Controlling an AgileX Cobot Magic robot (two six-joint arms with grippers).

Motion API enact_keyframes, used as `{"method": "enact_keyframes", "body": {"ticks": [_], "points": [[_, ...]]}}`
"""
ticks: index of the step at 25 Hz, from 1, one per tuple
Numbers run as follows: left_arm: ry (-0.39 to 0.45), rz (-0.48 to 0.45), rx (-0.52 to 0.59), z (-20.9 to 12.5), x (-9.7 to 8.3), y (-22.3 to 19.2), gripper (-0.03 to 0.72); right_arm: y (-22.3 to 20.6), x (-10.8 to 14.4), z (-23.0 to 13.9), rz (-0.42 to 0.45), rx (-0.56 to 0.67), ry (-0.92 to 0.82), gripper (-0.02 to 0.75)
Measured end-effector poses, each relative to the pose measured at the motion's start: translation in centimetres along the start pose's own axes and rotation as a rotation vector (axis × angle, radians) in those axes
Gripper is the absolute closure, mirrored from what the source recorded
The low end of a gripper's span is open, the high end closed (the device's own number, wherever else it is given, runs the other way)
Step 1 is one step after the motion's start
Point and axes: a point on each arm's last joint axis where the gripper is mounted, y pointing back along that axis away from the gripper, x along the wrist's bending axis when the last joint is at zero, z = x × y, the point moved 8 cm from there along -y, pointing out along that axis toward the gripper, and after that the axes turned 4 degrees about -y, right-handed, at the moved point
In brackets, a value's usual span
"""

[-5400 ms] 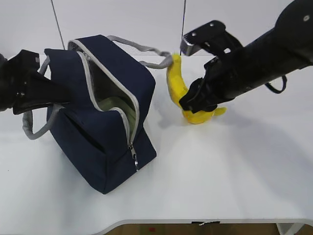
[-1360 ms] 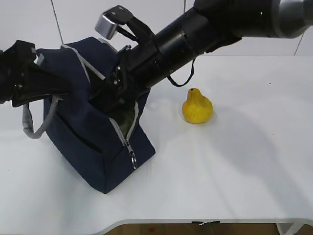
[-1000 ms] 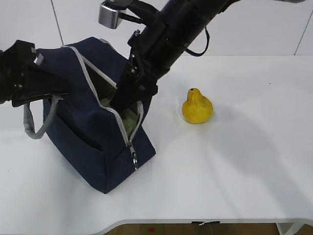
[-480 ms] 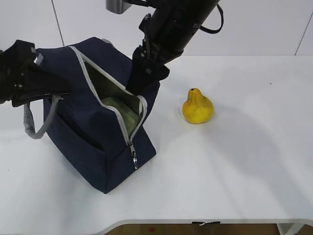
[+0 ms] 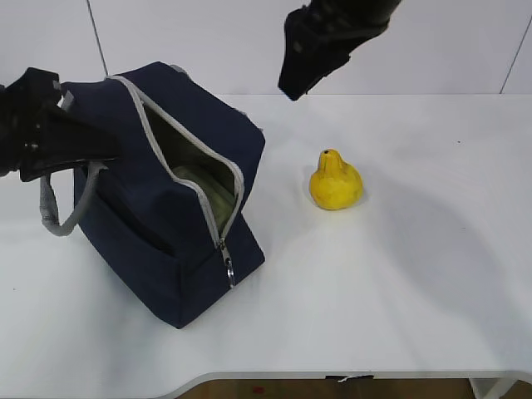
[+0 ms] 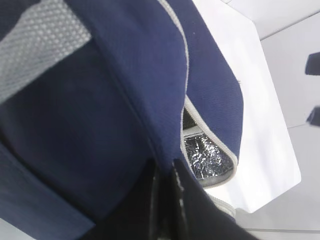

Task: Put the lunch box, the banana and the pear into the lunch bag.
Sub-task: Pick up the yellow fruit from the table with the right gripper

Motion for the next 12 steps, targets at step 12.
{"method": "enact_keyframes", "body": {"ticks": [12], "points": [[0.002, -0.012, 0.010, -0.2, -0.2, 0.0, 0.687, -0.7, -6.1, -7.1, -0.019, 0.088, -0.460, 0.239]]}}
